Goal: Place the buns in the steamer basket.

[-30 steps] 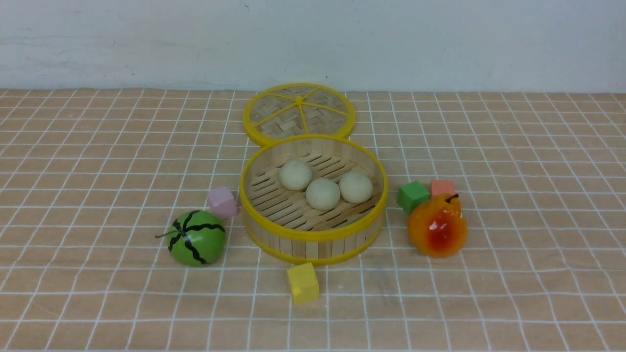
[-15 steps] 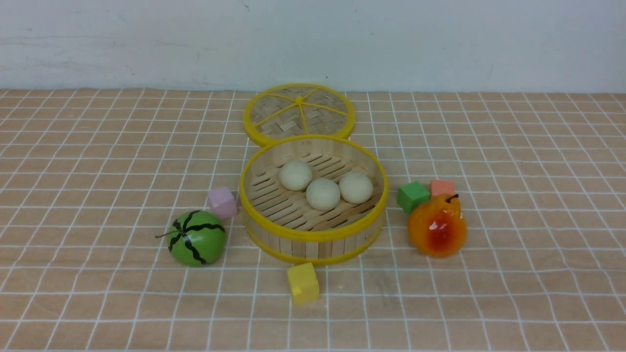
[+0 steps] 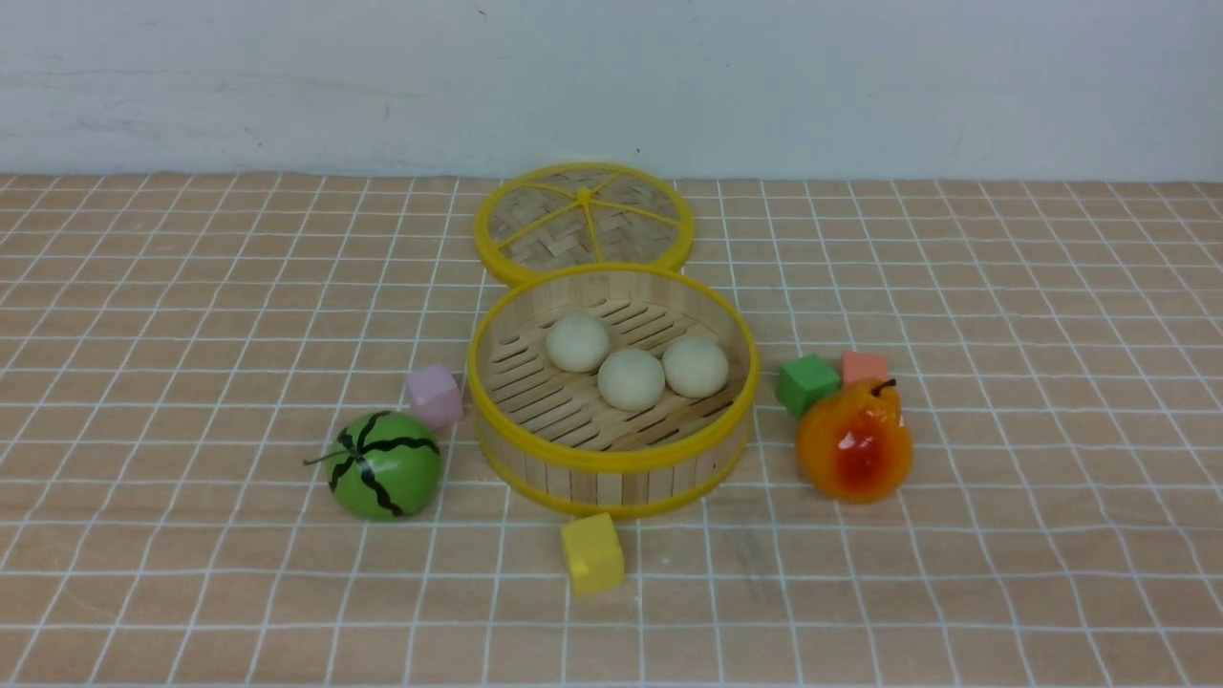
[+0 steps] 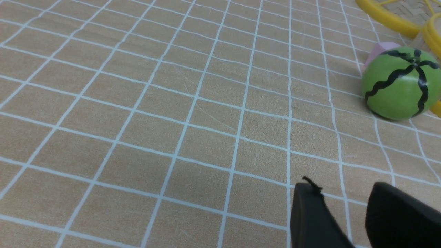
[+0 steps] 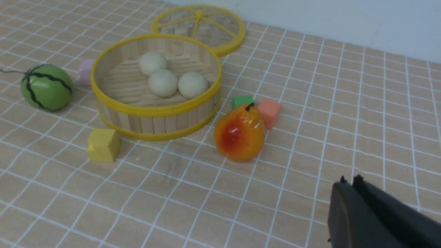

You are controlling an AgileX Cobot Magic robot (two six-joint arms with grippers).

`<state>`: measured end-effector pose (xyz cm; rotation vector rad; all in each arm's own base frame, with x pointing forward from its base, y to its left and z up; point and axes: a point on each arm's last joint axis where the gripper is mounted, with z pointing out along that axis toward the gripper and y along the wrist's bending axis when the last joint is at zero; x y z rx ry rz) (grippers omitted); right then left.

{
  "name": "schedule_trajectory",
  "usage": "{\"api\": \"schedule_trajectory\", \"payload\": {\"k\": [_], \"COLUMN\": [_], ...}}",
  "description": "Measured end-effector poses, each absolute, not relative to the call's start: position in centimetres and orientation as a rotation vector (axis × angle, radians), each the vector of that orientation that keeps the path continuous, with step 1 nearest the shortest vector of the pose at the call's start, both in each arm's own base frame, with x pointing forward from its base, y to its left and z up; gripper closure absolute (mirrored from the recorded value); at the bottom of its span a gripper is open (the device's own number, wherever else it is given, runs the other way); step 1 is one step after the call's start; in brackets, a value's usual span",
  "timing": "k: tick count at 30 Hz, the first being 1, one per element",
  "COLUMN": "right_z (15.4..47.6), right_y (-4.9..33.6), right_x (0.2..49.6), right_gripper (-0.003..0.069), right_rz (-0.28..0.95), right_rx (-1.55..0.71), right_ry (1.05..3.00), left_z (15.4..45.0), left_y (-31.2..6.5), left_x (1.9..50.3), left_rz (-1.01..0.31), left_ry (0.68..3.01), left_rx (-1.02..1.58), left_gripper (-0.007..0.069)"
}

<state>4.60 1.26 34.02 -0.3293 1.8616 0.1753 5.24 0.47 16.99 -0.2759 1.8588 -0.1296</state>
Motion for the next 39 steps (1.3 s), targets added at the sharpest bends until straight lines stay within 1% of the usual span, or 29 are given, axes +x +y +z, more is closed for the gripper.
{"api": "schedule_trajectory", "payload": {"k": [3,4,7,8,9,11,12,15,18,25,39], "right_z": [32.9,31.7,29.1,27.5,27.1,25.1,22.9,19.4,17.3,17.3,17.3], "right_y": [0.8,0.4,0.1,-0.1,-0.1,-0.3,-0.4,-0.6,-0.5,-0.5,-0.4], "right_x": [4.1,3.8,3.6,3.6,3.6,3.7,4.2,4.9,5.1,5.2,5.2], "right_gripper": [0.066,0.0659,0.0658,0.0658,0.0658,0.0656,0.0655,0.0652,0.0647,0.0641,0.0625], "right_rz": [0.13,0.089,0.019,-0.015,-0.019,-0.057,-0.083,-0.096,-0.079,-0.054,-0.051], "right_rx": [-0.258,-0.201,-0.109,-0.063,-0.057,-0.013,0.018,0.047,0.065,0.083,0.086], "right_ry": [1.837,1.826,1.809,1.796,1.789,1.775,1.786,1.853,1.906,1.884,1.879], "left_z": [17.0,17.0,17.0,17.0,17.0,17.0,17.0,17.0,17.0,17.0,17.0], "left_y": [0.5,0.5,0.5,0.5,0.5,0.5,0.5,0.5,0.5,0.5,0.5], "left_x": [5.2,5.2,5.2,5.2,5.2,5.2,5.2,5.2,5.2,5.2,5.2], "left_rz": [-0.13,-0.13,-0.13,-0.13,-0.13,-0.13,-0.13,-0.13,-0.13,-0.13,-0.13], "left_ry": [1.859,1.859,1.859,1.859,1.859,1.859,1.859,1.858,1.858,1.858,1.858], "left_rx": [-0.276,-0.276,-0.276,-0.276,-0.276,-0.276,-0.276,-0.276,-0.276,-0.276,-0.276], "left_gripper": [0.0387,0.0387,0.0387,0.0387,0.0387,0.0387,0.0387,0.0387,0.0387,0.0387,0.0387]}}
